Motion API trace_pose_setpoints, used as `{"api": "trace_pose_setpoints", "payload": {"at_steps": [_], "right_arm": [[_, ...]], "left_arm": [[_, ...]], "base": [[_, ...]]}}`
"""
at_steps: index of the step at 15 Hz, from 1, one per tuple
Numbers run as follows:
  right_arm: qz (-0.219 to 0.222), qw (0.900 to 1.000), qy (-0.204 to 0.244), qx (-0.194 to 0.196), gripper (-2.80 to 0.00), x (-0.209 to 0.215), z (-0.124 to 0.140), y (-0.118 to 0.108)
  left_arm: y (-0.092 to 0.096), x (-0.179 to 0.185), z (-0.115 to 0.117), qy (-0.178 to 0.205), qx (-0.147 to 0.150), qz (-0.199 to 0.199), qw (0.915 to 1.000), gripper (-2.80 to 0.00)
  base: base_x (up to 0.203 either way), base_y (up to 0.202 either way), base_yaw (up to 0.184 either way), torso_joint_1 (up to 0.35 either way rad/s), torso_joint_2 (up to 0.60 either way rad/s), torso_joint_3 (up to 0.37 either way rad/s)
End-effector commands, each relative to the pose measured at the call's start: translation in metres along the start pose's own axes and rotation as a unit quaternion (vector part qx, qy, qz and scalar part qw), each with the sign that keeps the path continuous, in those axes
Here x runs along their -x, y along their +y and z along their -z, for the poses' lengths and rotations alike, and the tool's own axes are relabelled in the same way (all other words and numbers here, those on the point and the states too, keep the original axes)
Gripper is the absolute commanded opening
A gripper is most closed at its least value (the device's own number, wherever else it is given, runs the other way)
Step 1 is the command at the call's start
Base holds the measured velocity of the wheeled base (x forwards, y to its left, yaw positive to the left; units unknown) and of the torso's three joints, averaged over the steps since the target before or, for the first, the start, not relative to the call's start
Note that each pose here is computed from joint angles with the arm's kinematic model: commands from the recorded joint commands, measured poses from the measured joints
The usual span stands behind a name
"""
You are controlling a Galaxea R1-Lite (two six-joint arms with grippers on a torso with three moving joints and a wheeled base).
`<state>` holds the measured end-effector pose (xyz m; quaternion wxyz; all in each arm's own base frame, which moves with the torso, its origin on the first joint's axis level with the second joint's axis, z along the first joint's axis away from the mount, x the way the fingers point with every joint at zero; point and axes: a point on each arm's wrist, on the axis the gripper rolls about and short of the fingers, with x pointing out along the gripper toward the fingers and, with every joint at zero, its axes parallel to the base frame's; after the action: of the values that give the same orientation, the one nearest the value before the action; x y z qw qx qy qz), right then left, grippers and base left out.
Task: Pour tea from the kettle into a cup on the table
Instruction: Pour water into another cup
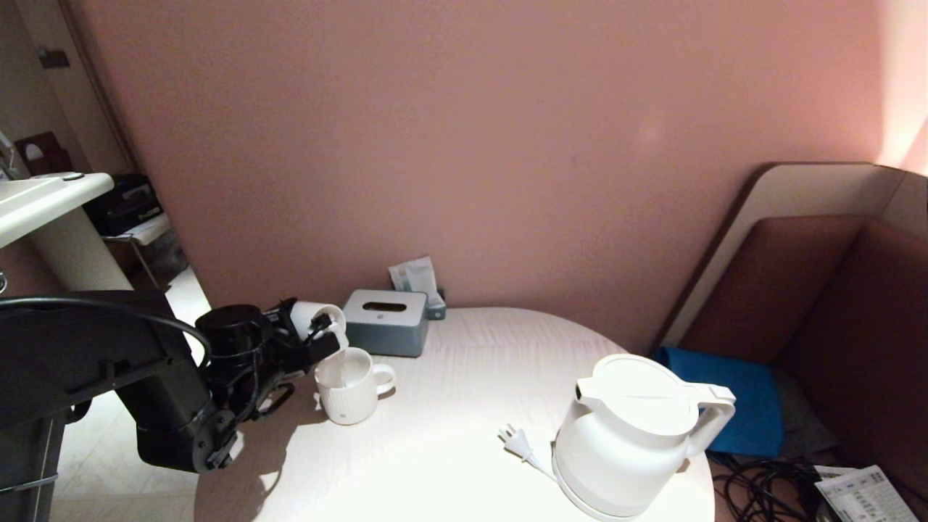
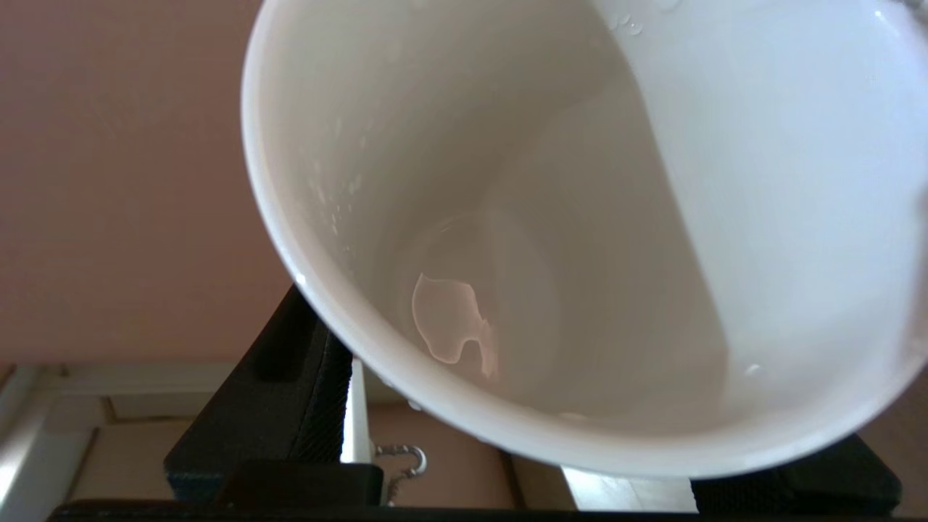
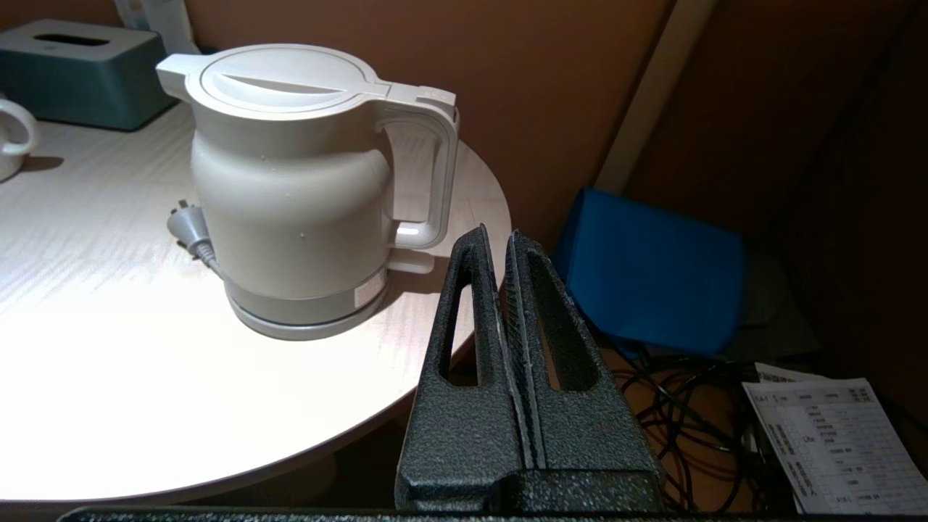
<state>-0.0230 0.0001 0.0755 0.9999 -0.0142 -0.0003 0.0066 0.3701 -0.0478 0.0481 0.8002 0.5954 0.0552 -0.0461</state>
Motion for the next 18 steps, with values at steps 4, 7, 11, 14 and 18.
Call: {"api": "trace_pose_setpoints", "payload": {"at_steps": [4,7,11,14,18], "right_arm": [[0.000,1.000,0.000,0.000,-2.80,0.000,0.000,0.000],[0.000,1.000,0.000,0.000,-2.80,0.000,0.000,0.000],[0.000,1.000,0.000,0.000,-2.80,0.000,0.000,0.000],[0.000,1.000,0.000,0.000,-2.80,0.000,0.000,0.000],[0.000,1.000,0.000,0.000,-2.80,0.000,0.000,0.000]], "left_arm": [[0.013,-0.001,-0.005,-0.009,-0.017,-0.029,0.9994,-2.80],[0.012,-0.001,-0.007,-0.010,-0.018,-0.028,0.9994,-2.80],[0.012,-0.001,-0.012,-0.015,-0.025,-0.028,0.9992,-2.80],[0.010,-0.001,-0.013,-0.015,-0.027,-0.027,0.9992,-2.80],[0.014,-0.001,-0.013,0.001,-0.045,-0.050,0.9977,-2.80]], "base": [[0.000,0.000,0.000,0.000,0.00,0.000],[0.000,0.000,0.000,0.000,0.00,0.000],[0.000,0.000,0.000,0.000,0.00,0.000],[0.000,0.000,0.000,0.000,0.00,0.000],[0.000,0.000,0.000,0.000,0.00,0.000]]}}
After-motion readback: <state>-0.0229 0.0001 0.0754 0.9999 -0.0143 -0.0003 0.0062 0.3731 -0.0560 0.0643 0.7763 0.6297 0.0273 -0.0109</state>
